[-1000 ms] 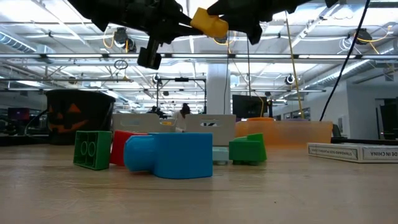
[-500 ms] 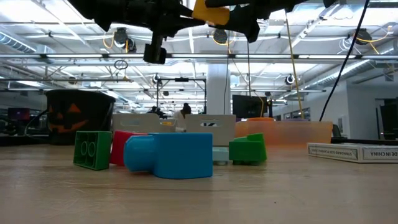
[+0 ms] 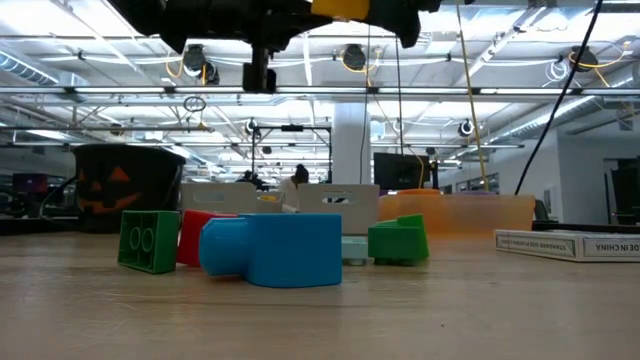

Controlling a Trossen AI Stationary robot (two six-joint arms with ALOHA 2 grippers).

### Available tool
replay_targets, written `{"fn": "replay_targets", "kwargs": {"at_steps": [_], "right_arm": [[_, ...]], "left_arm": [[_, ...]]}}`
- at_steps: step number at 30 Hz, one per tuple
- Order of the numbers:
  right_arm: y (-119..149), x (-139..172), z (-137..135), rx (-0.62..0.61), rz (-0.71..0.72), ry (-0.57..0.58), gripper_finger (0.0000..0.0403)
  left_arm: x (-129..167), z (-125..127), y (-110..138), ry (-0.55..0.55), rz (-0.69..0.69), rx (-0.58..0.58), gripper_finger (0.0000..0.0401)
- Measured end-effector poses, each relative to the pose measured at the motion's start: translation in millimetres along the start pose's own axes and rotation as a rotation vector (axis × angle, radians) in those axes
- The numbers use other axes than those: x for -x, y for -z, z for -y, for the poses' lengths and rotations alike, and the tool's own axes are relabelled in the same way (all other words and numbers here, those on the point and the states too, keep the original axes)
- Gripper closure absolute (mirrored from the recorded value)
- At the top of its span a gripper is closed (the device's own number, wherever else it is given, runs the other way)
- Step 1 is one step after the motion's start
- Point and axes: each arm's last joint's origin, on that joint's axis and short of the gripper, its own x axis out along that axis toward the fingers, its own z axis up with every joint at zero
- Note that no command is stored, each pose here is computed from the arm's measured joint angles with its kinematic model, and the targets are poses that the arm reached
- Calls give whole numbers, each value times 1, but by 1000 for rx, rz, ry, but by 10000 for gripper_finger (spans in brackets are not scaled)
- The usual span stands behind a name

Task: Pick & Place Toys
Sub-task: Put the yellow game piece into the left gray bin

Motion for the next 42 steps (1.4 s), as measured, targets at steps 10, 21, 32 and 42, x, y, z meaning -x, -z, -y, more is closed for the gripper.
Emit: {"fn": "replay_targets", "kwargs": {"at_steps": [10,21,32,42], "right_arm": [[-28,37,14,20,66,127,168],[-60,56,39,-137,312,186,170],[-62,7,55,-123,715,202,174],[-57,-5,57,-239,896,129,173]], "left_arm": [[12,9,-24,148,80,-91,400],[45,23,-73,315,380,-266,400],[61,96,-118,348,485,-731,400],[55,115,-125,94,428,-947,401]]}}
